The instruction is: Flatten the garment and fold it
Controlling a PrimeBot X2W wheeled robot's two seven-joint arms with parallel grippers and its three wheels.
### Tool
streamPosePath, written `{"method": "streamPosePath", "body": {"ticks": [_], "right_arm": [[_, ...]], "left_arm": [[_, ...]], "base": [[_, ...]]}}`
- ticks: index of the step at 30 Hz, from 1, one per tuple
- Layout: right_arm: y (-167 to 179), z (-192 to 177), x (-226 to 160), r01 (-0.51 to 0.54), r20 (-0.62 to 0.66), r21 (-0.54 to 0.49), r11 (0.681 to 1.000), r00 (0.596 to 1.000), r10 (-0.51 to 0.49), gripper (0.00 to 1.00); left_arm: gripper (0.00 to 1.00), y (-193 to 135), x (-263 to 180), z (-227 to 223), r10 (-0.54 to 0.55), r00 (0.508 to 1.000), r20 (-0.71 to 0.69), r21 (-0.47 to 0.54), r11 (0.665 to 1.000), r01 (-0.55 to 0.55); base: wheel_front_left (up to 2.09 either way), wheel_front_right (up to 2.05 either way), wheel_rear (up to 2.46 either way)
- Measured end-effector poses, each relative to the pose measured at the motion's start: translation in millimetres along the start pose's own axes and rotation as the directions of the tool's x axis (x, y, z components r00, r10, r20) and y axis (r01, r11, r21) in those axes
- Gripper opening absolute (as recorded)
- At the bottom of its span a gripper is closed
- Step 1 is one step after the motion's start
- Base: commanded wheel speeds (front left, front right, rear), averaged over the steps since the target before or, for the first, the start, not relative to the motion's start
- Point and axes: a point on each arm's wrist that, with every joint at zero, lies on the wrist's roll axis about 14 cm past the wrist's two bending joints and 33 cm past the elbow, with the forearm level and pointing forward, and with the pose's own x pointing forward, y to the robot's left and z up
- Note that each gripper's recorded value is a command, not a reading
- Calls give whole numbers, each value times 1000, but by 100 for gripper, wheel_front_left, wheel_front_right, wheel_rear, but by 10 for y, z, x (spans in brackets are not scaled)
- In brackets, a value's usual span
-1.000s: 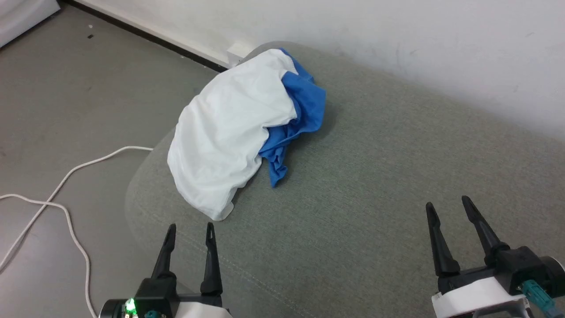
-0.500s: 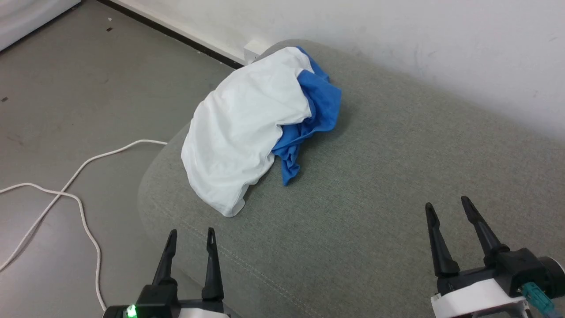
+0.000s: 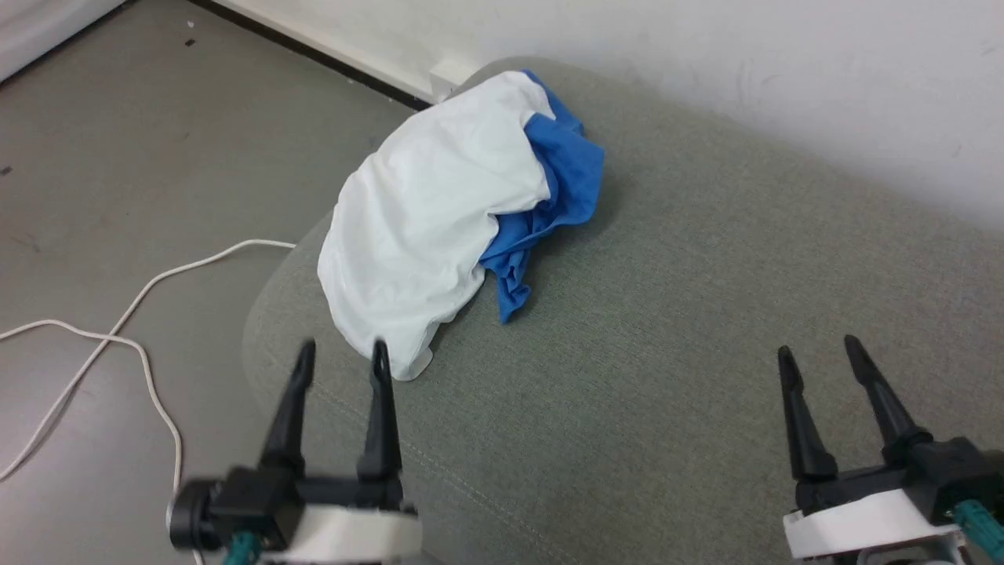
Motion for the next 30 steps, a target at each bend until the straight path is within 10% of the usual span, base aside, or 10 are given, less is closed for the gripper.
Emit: {"method": "streamPosePath", "body": {"ticks": [15,30], "right_arm": [[-508,158,89,28,22,-46,999,999,-27,100],[-1232,66,-69,100,-30,-70,993,994,-102,100]], "left_arm": [[100,-518,1649,1098,-197,971,135,241,957,160],[100,-737,2569,-340,-175,900,-400,230,931,283]], "base": [[0,0,0],[0,0,0]]}}
